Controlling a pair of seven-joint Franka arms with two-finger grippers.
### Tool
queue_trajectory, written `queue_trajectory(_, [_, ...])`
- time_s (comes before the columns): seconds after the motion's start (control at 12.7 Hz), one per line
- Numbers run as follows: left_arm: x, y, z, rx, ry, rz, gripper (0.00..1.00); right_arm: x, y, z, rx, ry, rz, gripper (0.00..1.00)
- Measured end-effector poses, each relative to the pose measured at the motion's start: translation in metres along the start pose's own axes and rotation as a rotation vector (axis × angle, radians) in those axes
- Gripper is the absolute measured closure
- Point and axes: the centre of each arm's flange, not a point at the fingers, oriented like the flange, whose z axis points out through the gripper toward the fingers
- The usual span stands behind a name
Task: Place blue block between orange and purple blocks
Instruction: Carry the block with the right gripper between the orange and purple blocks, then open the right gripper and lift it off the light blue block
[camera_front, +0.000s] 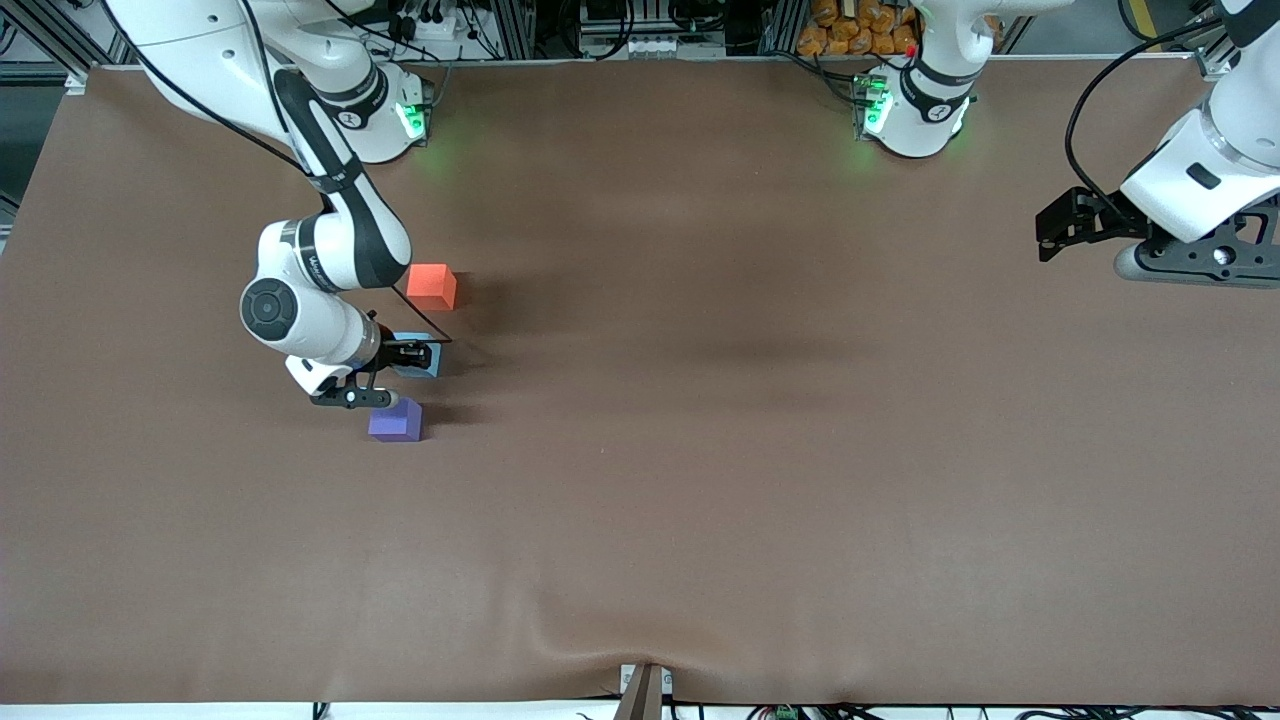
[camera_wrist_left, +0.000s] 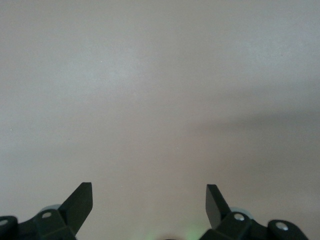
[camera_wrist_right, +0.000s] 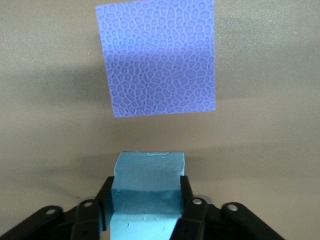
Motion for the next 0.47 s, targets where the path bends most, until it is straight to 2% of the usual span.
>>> queue_trajectory(0.08, [0.0, 0.0, 0.0, 0.0, 0.0, -0.002, 0.0, -0.001, 0.0, 0.001, -0.002, -0.013, 0.0, 0.32])
queue_trajectory(0.24, [0.0, -0.001, 0.0, 0.0, 0.0, -0.007, 0.0, 0.002, -0.007, -0.017, -0.004, -0.094, -0.009, 0.12])
queue_trajectory(0.31, [0.0, -0.001, 0.0, 0.0, 0.0, -0.007, 0.0, 0.01, -0.014, -0.043, 0.002, -0.13, -0.017, 0.01])
queue_trajectory(0.47, [0.0, 0.0, 0.0, 0.0, 0.001, -0.005, 0.0, 0.025, -0.028, -0.11, 0.016, -0.16, -0.039, 0.0])
